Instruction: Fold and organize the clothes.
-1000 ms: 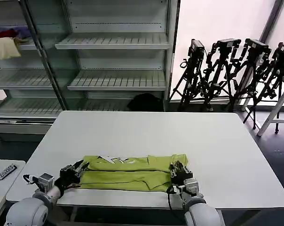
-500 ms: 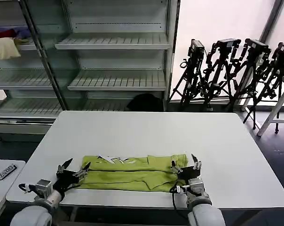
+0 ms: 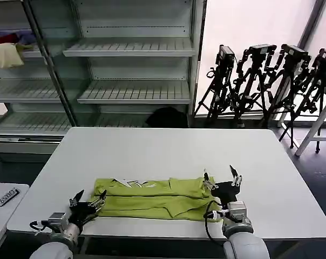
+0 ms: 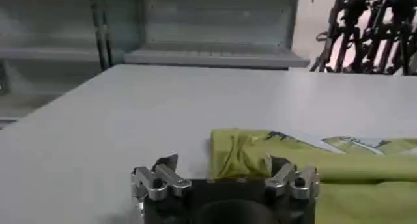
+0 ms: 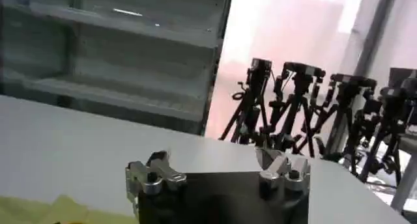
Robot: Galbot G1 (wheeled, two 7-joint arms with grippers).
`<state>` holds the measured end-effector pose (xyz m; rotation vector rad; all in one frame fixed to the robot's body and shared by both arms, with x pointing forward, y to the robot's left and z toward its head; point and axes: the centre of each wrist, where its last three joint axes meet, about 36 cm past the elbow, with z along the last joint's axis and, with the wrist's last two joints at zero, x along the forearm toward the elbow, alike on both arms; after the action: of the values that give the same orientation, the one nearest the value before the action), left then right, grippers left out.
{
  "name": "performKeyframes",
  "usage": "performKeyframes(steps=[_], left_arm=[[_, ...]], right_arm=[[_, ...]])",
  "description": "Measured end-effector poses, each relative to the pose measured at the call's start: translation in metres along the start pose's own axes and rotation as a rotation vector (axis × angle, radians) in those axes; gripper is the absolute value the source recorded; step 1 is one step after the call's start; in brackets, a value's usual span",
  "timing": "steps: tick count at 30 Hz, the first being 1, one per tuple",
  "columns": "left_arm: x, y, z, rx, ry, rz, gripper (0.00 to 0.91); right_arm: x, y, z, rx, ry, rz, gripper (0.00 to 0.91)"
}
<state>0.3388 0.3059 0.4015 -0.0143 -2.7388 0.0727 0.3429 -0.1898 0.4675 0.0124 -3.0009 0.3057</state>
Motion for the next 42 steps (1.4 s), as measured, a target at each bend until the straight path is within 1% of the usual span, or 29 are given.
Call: performKeyframes(steps=[1,2,3,4,5,6,7,8,20,24,29,37,42], left_arm=[[0.0,0.0,0.001,0.006,0.003,-0.002,0.776],[0.0,-0.001,0.001,0.012,0.006,-0.004,0.695],[0.0,-0.001,0.002,0.018,0.007,-0.005,0.695],[0.0,-0.001,0.003,0.022,0.009,-0.006,0.292],[0.0,-0.002,0.003,0.028,0.011,-0.005,0.202],[0.001,-0.002,0.003,0.034,0.013,-0.004,0.081],[0.001,-0.002,0.004,0.039,0.016,-0.002,0.04],[0.001,-0.003,0.004,0.045,0.018,-0.001,0.02],[0.007,-0.019,0.014,0.097,0.04,0.049,0.02],[0.007,-0.025,0.016,0.108,0.043,0.06,0.0],[0.004,-0.028,0.016,0.111,0.034,0.058,0.0],[0.001,-0.023,0.013,0.083,-0.015,0.038,0.0],[0.001,-0.006,0.002,0.027,-0.068,0.01,0.0]], right_arm=[[0.0,0.0,0.0,-0.001,-0.002,0.0,0.907],[0.0,0.0,0.0,-0.002,-0.003,0.001,0.907],[0.0,0.0,0.0,-0.004,-0.005,0.001,0.907],[0.0,0.0,-0.001,-0.005,-0.007,0.001,0.907],[0.0,0.0,-0.001,-0.007,-0.01,0.002,0.907],[0.0,0.0,-0.002,-0.008,-0.012,0.003,0.907],[-0.001,0.0,-0.002,-0.008,-0.014,0.004,0.907],[-0.001,-0.001,-0.003,-0.009,-0.016,0.005,0.907],[0.001,-0.004,-0.01,-0.014,-0.041,0.02,0.907],[0.003,-0.004,-0.01,-0.015,-0.041,0.025,0.907],[0.004,-0.004,-0.009,-0.016,-0.036,0.028,0.907],[0.003,-0.005,-0.007,-0.016,-0.03,0.033,0.907],[0.001,-0.007,-0.003,-0.017,-0.022,0.036,0.907]])
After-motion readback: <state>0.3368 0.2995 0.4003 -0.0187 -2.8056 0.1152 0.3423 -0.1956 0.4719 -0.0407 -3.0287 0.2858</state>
